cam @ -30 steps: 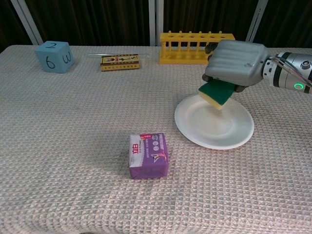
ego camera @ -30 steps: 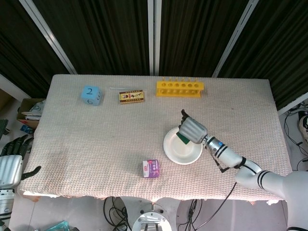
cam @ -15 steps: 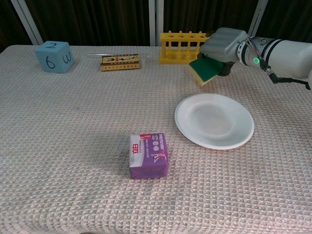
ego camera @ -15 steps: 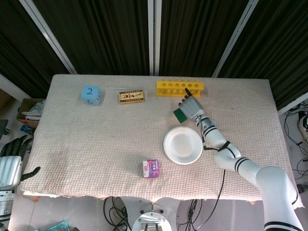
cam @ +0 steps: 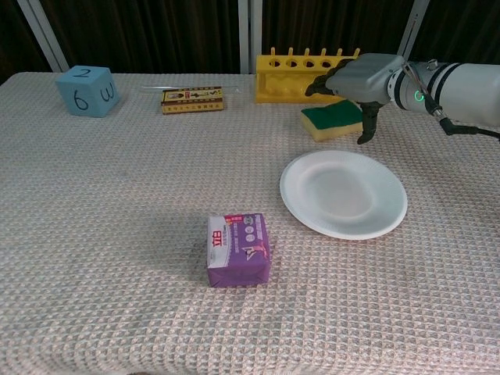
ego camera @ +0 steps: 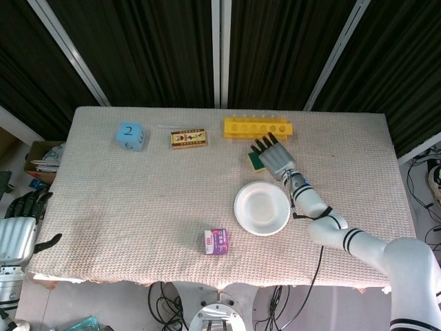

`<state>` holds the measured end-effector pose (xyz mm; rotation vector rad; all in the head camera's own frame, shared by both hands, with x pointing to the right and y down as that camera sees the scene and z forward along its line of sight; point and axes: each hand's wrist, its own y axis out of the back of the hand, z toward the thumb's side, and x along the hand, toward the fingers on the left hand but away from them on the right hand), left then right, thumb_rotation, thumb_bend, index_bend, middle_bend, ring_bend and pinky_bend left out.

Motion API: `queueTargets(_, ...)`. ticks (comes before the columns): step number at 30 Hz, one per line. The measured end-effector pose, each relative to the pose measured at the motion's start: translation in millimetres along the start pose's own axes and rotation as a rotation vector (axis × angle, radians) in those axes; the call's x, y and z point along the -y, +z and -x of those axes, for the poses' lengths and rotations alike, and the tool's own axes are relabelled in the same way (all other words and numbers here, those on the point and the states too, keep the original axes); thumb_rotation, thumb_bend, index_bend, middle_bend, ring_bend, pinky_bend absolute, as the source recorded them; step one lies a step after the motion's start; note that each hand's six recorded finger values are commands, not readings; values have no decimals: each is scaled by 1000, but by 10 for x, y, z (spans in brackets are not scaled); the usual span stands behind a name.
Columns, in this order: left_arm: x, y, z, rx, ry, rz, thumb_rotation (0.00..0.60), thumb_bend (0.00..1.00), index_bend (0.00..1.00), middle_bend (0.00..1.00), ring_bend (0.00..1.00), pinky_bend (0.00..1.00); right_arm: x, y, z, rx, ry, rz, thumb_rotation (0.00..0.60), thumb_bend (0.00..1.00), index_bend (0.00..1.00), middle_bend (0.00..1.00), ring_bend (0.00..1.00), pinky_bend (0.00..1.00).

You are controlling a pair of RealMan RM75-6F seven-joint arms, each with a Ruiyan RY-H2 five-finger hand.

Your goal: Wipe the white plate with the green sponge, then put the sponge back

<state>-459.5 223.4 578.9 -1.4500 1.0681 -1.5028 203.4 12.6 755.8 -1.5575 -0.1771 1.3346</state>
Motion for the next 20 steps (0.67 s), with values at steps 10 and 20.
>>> queueTargets(10,-62,63,-77,26,22,10,600,87,148,91,101,151,-240,-597,-1143,107,-164,130,600,80,0,87,0,0)
queueTargets(20,-73,162,-117,49,34,11,600,88,148,91,101,151,-2,-1028,-2286,299,-298,250,600,150,0,152,0,0)
